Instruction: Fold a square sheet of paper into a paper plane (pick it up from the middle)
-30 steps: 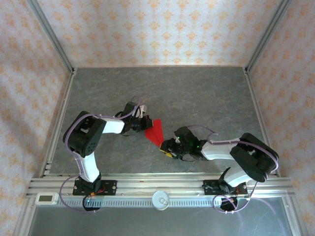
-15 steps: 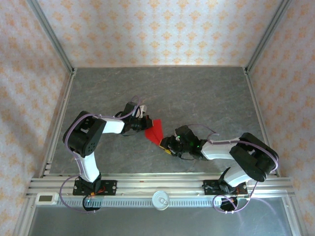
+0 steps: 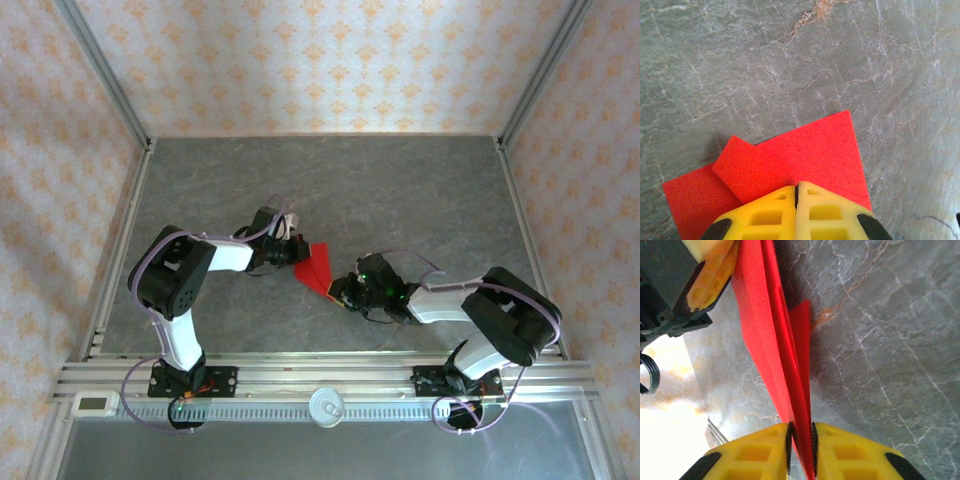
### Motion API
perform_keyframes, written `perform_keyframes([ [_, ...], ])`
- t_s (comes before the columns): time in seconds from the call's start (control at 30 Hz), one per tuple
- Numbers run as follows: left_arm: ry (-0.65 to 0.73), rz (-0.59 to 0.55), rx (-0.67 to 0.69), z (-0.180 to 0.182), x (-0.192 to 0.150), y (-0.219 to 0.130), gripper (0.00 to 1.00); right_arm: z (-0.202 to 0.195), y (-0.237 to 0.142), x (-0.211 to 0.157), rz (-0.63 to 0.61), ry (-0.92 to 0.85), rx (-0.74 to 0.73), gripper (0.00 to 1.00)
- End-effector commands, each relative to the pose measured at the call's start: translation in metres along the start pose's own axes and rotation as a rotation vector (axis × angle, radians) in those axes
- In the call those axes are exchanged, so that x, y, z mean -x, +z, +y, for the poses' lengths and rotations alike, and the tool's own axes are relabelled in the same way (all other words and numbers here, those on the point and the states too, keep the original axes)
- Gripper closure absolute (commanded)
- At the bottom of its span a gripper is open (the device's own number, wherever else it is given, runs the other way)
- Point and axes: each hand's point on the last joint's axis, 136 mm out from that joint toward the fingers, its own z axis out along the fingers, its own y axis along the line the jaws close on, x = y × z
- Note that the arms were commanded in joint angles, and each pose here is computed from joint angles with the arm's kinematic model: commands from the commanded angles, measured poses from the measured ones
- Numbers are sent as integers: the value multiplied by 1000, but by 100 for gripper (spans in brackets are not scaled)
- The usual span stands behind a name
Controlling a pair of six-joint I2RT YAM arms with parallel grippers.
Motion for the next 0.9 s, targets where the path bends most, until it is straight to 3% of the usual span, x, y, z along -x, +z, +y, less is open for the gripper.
perform_keyframes([
  [0.0, -47, 81, 111, 28, -24, 0, 94, 6, 0, 5, -21, -35, 20, 89],
  [0.2, -29, 33, 67, 6, -6, -10, 88, 3, -4, -2, 9, -101, 11, 99],
  [0.33, -5, -47, -5, -25, 14, -32, 70, -2, -14, 7, -50, -202, -44, 100],
  [0.5, 41, -171, -40, -54, 33, -73, 54, -4, -43, 38, -229, -424, -239, 100],
  [0.63, 56, -266, -21, -57, 39, -100, 50, 5, -73, 63, -387, -577, -405, 100],
  [0.87, 17, -410, 52, -39, 44, -136, 47, 4, -132, 103, -655, -724, -869, 100],
])
